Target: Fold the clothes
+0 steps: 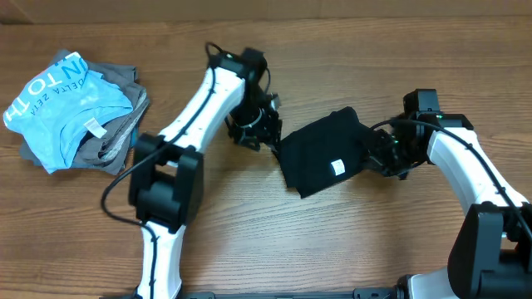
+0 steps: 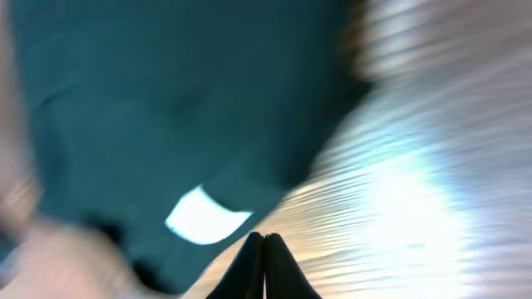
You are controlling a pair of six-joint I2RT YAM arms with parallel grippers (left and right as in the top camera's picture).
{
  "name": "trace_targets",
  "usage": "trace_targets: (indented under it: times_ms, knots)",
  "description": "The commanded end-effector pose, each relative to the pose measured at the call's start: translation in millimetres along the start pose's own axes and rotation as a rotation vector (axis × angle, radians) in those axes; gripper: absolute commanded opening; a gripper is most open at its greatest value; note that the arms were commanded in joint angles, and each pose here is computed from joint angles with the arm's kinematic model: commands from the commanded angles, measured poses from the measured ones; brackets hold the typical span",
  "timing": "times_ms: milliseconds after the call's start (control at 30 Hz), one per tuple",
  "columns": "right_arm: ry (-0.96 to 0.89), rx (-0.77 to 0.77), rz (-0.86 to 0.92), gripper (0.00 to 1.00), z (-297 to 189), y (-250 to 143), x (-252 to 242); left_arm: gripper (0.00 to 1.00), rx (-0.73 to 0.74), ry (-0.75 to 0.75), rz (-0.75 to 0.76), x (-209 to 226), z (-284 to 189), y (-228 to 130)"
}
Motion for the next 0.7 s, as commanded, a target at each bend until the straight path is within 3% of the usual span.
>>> trace_targets:
  times_ms: [0,167,400,500,600,667]
  knots:
    - [-0.175,-0.191,0.122,0.05,-5,17,-19,0.59,-0.101,0.063,0.049,-6,-42,-7]
    - [-0.182,-0.133,0.183,0.06,25,15,-29,0.59,-0.124,0.072,0.028,2,-52,-9]
    - [0.145,0.020,0.129,0.05,76,26,4,0.60,-0.129,0.072,0.016,7,-55,-10]
    - [0.421,0.034,-0.042,0.04,80,33,45,0.62,-0.136,0.073,0.019,7,-55,-8]
    - [0.682,0.050,-0.334,0.04,69,26,85,0.63,-0.142,0.074,0.022,7,-55,-7]
    - [0.711,0.062,-0.358,0.04,61,25,92,0.64,-0.139,0.074,0.021,7,-55,-8]
Point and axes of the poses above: each gripper's point midway between its finger pads, its own z axis out along the fingers, its own x axis along the line the jaws close on, y = z × x, the point moved 9 cm from there along -z, back along the fingers, and after that the axes turned 11 degrees about z, right-handed, at the moved point
